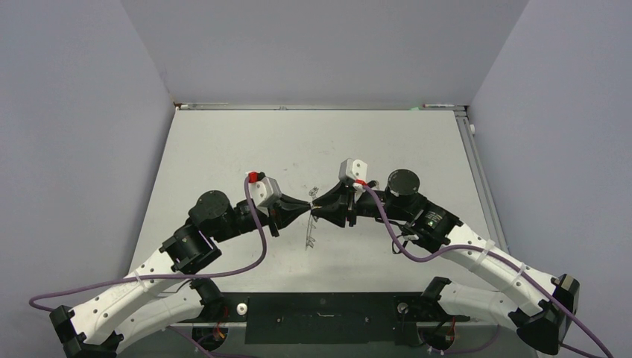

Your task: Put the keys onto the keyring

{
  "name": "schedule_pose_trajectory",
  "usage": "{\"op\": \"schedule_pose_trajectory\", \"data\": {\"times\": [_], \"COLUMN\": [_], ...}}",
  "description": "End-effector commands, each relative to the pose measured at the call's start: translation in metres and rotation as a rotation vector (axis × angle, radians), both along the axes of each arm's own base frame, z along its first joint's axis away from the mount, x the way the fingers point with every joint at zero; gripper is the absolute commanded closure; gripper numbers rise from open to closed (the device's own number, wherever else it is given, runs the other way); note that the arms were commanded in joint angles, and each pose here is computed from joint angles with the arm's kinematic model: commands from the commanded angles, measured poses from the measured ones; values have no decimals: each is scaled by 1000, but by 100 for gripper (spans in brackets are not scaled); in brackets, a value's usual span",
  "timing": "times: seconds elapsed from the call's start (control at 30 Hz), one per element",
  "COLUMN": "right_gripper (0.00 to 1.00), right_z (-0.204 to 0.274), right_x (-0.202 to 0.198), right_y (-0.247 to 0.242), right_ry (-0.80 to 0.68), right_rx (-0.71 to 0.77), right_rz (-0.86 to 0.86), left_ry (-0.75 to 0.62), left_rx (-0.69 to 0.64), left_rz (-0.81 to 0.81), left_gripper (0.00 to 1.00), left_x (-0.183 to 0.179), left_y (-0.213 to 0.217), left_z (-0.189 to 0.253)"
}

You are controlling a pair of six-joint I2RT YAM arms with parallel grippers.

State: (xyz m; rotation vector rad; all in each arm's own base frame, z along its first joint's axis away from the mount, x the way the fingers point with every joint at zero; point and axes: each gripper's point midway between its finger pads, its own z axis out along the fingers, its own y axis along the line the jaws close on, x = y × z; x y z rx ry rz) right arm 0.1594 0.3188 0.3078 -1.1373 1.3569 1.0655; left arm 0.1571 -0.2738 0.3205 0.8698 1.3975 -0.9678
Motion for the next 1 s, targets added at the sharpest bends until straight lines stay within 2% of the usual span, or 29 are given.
{"op": "schedule_pose_trajectory", "data": {"times": [0.0, 0.27, 0.53, 0.67, 0.97], "right_gripper": [75, 76, 86, 94, 95], "right_z": [33, 41, 40, 38, 34], "right_x": [0, -4, -3, -3, -5], "right_y": [4, 4, 9, 9, 9], "right_ry": [-73, -82, -72, -72, -73], "right_rx": [78, 102, 102, 98, 95], "right_rz": [26, 43, 57, 62, 71], "left_ry": [-60, -56, -52, -50, -57], "left_rx": [-92, -93, -93, -91, -51], "left_rz": [-37, -43, -52, -51, -31], "left_gripper": [100, 100, 100, 100, 100], "left_x": [-7, -8, -8, -8, -2], "left_y": [-2, -2, -3, -4, -3], "left_z": [30, 30, 29, 28, 21]}}
